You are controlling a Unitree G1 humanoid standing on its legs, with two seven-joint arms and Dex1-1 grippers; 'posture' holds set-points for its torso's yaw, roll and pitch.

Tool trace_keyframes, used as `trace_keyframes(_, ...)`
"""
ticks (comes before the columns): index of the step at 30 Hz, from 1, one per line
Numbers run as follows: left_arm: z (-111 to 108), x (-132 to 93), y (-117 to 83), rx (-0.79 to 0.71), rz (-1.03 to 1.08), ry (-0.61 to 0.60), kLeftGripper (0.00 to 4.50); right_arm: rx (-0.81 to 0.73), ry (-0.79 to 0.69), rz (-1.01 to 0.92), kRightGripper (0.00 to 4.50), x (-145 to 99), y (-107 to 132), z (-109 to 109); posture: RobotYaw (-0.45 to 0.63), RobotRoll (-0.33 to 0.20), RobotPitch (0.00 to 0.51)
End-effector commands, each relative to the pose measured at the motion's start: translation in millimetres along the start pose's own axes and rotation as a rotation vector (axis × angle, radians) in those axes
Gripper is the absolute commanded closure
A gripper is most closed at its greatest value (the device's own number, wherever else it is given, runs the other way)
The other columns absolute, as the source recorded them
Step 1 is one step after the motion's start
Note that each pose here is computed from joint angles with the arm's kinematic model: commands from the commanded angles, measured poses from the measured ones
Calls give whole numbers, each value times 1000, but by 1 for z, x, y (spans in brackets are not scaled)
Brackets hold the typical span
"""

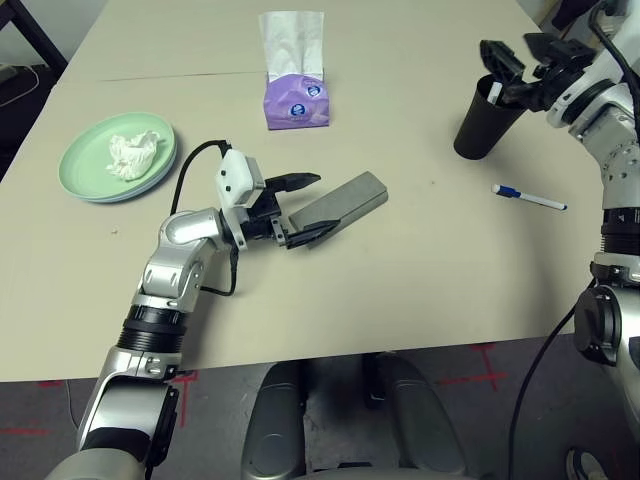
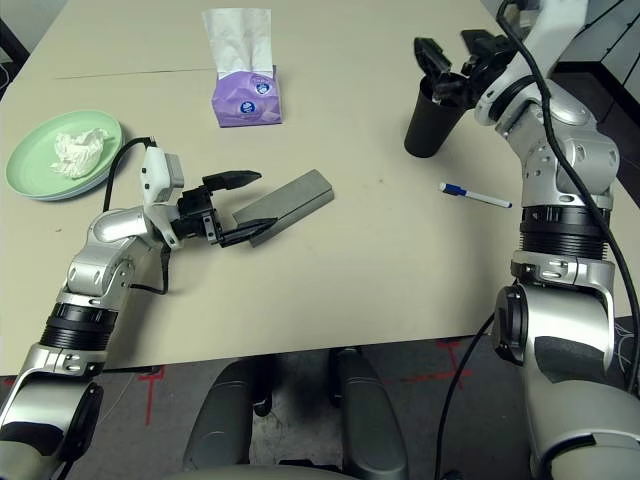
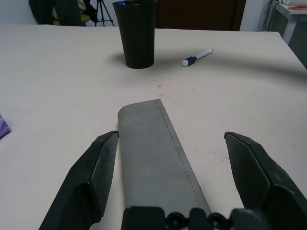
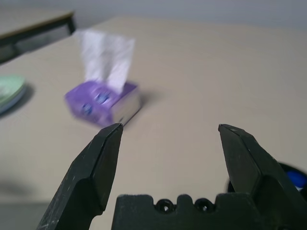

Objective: Organize and tidy the items on the table.

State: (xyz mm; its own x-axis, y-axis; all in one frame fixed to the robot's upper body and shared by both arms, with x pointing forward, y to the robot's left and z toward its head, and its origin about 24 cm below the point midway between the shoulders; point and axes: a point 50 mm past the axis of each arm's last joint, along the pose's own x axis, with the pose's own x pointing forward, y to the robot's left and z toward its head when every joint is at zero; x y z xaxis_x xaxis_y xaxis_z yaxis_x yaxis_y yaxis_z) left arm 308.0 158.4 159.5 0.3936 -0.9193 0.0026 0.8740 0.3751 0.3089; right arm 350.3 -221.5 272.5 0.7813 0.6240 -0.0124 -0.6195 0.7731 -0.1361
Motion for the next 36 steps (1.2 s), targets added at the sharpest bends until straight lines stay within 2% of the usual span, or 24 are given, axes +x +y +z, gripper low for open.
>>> trace_keyframes(1,-1,-2,-6,-1,-7,6,0,-5,297,165,37,-13,3,-22,52,0,212)
trace_keyframes(4,-2,-2,-8,-5,-5,6,0,-55,615,340,37,-35,8,-41,67,0,217)
trace_keyframes(8,-3,-2,-10,-7,9,1,0,-144,775,391,37,-40,-9,-41,87,0,223)
trace_keyframes(12,-4,-5,-14,-15,24,-1,0,-267,934,317,37,-39,-34,-49,103,0,235)
trace_keyframes(17,-5,-8,-18,-22,37,3,0,-371,997,311,37,-28,-44,-45,125,0,252)
trace_keyframes(21,-6,-12,-16,-5,64,16,0,-413,1057,348,37,-28,-46,-45,141,0,246)
trace_keyframes(26,-6,-6,-15,2,87,-2,0,-466,1098,314,37,-26,-50,-40,143,0,247)
trace_keyframes(30,-8,-7,-17,0,84,-2,0,-475,1153,313,37,-28,-52,-41,143,0,251)
trace_keyframes(36,-9,-9,-21,-13,71,8,0,-421,1158,298,37,-27,-51,-50,146,0,258)
